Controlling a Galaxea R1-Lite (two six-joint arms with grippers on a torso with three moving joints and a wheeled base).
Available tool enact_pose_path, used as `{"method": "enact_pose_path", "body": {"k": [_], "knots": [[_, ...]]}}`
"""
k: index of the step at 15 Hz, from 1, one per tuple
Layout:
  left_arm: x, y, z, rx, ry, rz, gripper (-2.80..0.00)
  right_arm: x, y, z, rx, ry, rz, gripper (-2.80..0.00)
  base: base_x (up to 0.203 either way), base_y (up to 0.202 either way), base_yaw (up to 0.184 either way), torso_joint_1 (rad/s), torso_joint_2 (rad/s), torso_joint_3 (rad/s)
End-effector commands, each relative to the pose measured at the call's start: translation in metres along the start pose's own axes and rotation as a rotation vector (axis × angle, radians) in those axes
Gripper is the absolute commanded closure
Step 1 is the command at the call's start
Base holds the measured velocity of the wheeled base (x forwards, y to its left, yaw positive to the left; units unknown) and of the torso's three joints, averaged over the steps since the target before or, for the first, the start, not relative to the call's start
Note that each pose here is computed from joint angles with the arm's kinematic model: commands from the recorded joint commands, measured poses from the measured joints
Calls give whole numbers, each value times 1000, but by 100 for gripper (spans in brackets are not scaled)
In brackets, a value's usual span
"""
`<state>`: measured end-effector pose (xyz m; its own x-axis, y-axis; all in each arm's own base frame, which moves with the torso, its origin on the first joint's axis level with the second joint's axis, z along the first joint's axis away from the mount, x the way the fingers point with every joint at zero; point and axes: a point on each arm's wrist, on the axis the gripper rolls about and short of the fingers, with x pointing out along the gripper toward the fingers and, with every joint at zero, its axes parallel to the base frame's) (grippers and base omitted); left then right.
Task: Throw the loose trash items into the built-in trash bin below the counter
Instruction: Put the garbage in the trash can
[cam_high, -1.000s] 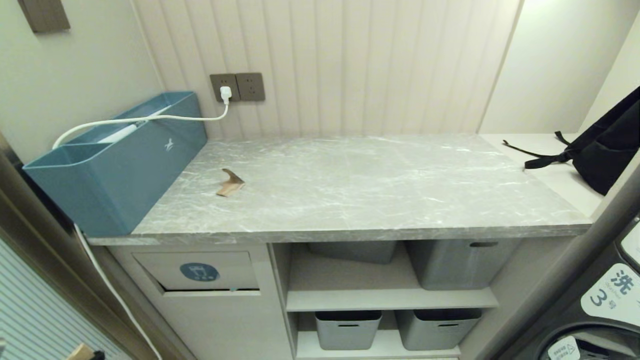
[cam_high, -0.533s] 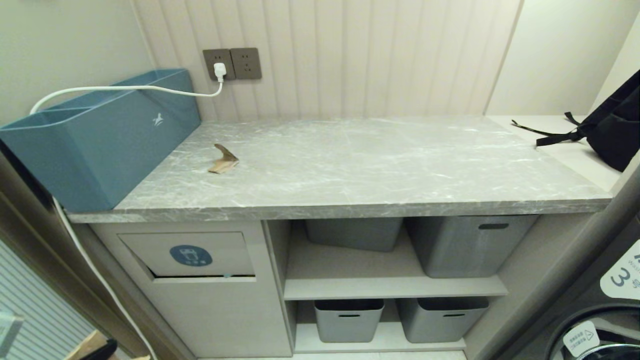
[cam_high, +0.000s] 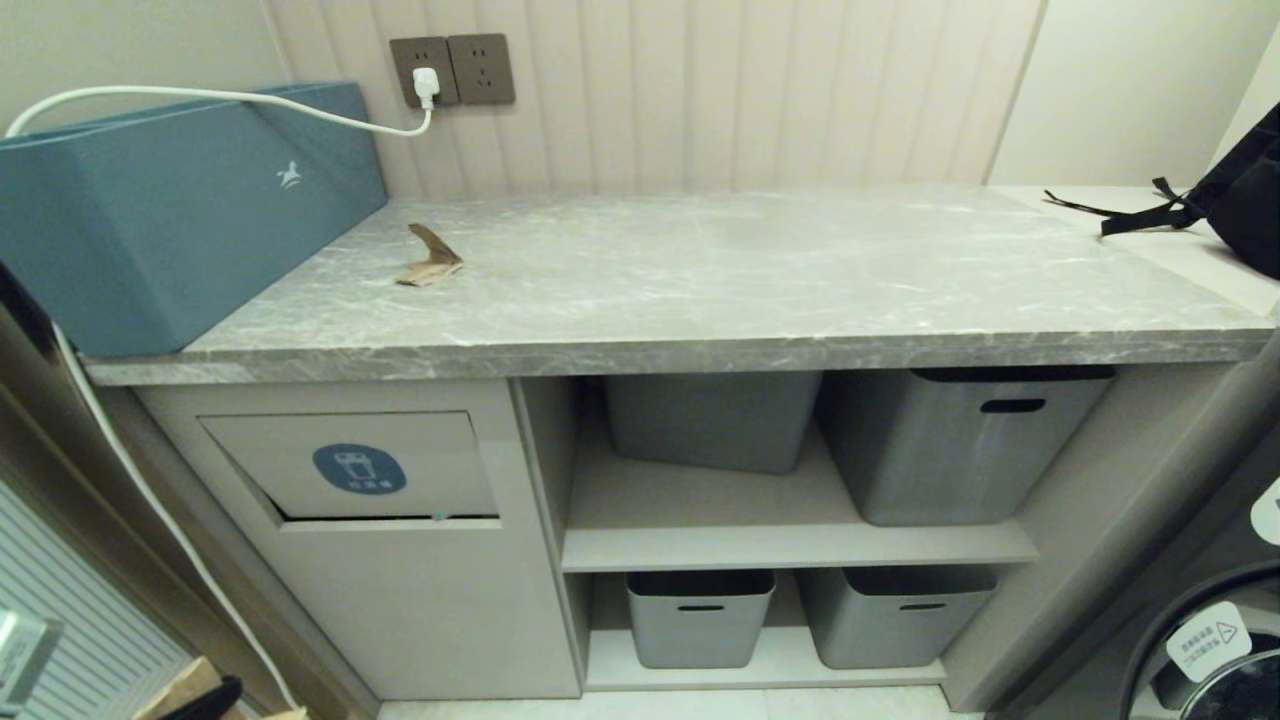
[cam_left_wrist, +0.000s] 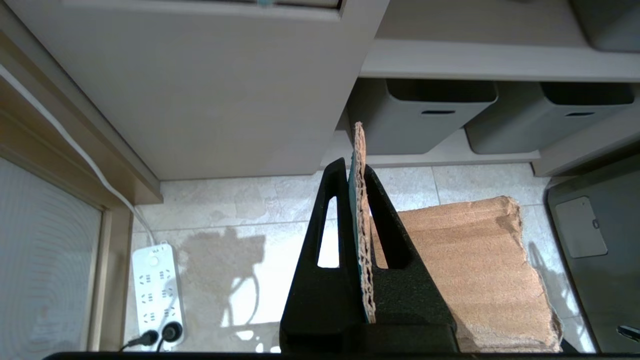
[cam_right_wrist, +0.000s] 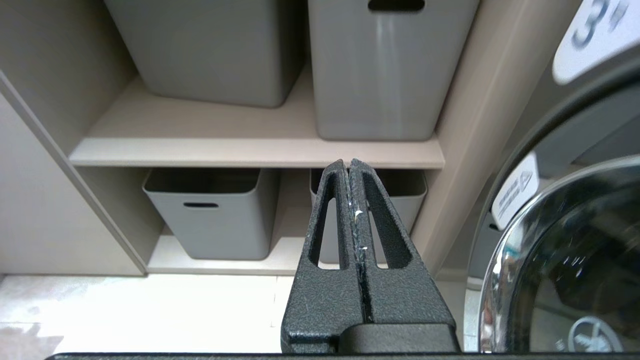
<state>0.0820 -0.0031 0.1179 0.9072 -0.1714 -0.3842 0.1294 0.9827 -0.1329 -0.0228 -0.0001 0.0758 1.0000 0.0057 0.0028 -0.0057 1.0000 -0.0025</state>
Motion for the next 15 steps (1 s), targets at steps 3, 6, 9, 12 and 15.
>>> {"method": "enact_pose_path", "body": {"k": [3, 6, 9, 12, 15], "knots": [[2, 0, 1, -7, 8, 0, 0, 0, 0, 0, -1, 0, 0, 0, 0, 0, 0, -180, 473, 289], [2, 0, 5, -7, -5, -1, 0, 0, 0, 0, -1, 0, 0, 0, 0, 0, 0, -168, 469, 296], [6, -1, 25, -15, -52, -5, 0, 0, 0, 0, -1, 0, 0, 0, 0, 0, 0, -140, 452, 309], [30, 2, 59, -77, -75, -8, 0, 0, 0, 0, -1, 0, 0, 0, 0, 0, 0, -94, 366, 267], [64, 9, 73, -93, -117, -4, 0, 0, 0, 0, -1, -2, 0, 0, 0, 0, 0, -20, 85, 53]]}}
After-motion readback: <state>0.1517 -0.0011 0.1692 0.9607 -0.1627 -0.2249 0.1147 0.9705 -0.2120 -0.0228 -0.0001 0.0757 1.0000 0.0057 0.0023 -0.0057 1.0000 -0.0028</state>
